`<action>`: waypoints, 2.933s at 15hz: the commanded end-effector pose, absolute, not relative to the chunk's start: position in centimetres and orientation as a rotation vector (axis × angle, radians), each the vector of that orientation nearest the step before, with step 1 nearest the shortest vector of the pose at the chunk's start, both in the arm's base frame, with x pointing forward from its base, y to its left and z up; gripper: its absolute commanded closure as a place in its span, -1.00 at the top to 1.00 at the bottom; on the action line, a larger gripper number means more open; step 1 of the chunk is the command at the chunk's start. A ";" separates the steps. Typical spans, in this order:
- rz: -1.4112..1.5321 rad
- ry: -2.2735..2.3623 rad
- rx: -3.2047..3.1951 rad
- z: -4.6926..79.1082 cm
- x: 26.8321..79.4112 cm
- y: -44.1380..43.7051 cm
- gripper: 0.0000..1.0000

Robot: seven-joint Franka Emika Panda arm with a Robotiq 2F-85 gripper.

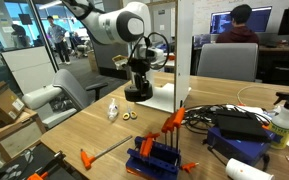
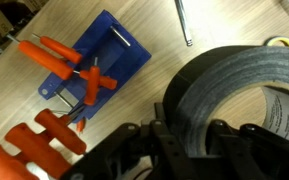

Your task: Put the black tape on the first top shelf

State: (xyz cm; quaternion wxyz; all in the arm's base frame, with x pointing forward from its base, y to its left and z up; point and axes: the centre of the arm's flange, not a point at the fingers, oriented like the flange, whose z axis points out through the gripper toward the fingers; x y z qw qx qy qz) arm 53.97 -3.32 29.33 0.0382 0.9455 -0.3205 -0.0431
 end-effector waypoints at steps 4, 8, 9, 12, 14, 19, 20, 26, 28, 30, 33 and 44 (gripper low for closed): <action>0.191 -0.998 2.882 43.9 49.3 -2.3 -0.72; 0.404 -0.985 2.862 52.3 47.5 -1.5 -0.72; 0.466 -0.985 2.857 54.3 47.0 -1.3 -0.72; 0.631 -0.983 2.845 59.5 45.8 -1.0 -0.72; 0.745 -0.976 2.828 62.5 45.1 -0.7 -0.72; 1.023 -0.979 2.804 67.2 45.2 0.1 -0.72; 1.081 -0.978 2.804 67.6 45.9 0.2 -0.72; 1.236 -0.913 2.829 68.5 50.3 1.3 -0.73; 1.268 -0.890 2.828 68.6 52.8 2.0 -0.72; 1.285 -0.876 2.831 69.3 55.7 2.9 -0.73; 1.317 -0.852 2.845 70.5 60.1 4.0 -0.73; 1.333 -0.843 2.838 70.2 74.0 3.9 -0.72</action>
